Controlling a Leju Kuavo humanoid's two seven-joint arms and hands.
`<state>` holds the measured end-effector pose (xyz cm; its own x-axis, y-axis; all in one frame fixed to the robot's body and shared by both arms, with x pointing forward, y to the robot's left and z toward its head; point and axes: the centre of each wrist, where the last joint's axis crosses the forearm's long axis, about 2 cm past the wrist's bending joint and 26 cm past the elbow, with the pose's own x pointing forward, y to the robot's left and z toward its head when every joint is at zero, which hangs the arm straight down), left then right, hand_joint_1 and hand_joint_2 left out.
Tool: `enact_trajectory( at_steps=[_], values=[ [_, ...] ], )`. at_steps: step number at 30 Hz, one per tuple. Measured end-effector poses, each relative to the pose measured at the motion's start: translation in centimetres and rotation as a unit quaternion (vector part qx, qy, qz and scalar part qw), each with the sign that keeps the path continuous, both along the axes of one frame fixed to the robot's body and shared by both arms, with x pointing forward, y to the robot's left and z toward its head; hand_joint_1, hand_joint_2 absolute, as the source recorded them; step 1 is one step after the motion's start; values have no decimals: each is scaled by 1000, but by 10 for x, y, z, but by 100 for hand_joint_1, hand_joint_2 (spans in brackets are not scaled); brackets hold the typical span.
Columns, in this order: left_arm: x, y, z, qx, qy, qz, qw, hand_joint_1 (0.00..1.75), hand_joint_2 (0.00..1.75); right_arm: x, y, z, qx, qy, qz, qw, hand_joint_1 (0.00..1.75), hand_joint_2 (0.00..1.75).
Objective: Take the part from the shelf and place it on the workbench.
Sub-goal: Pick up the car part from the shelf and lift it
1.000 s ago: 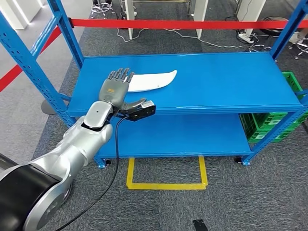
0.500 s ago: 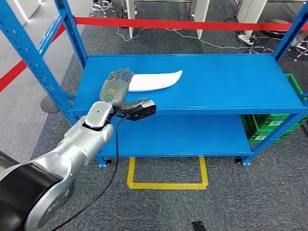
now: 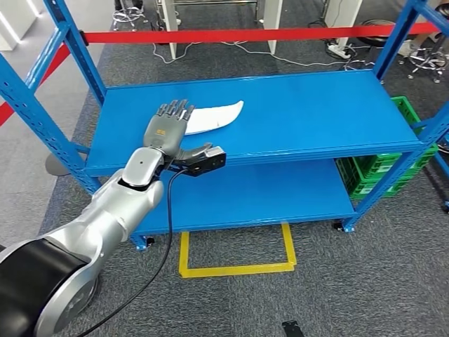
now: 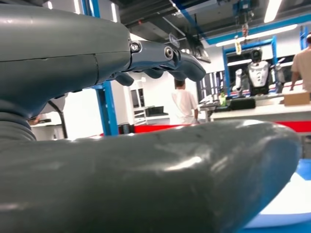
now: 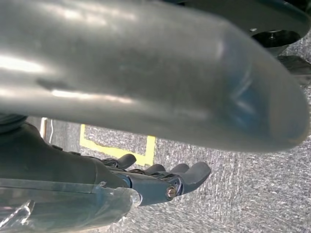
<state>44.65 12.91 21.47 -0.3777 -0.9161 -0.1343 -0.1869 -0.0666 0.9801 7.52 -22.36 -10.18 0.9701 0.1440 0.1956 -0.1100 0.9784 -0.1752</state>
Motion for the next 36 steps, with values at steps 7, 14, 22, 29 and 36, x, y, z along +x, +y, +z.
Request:
enact_trajectory(
  at_steps=[7, 14, 22, 29, 36],
  values=[
    [0, -2, 2, -2, -4, -2, 1000, 0, 0, -1, 0, 0, -8, 1, 7, 1000, 0, 0],
    [-2, -3, -1, -8, 2, -2, 1000, 0, 87, 0, -1, 0, -24, 3, 18, 1000, 0, 175],
    [0, -2, 2, -19, 5, -4, 1000, 0, 0, 3, -1, 1, -31, 7, 25, 999, 0, 175],
    [0, -3, 3, -27, 1, -2, 1000, 0, 0, 4, -1, 1, -32, 7, 26, 999, 0, 175],
    [0, -3, 3, -29, -1, -2, 1000, 0, 0, 4, -1, 1, -33, 8, 25, 999, 0, 175]
  ],
)
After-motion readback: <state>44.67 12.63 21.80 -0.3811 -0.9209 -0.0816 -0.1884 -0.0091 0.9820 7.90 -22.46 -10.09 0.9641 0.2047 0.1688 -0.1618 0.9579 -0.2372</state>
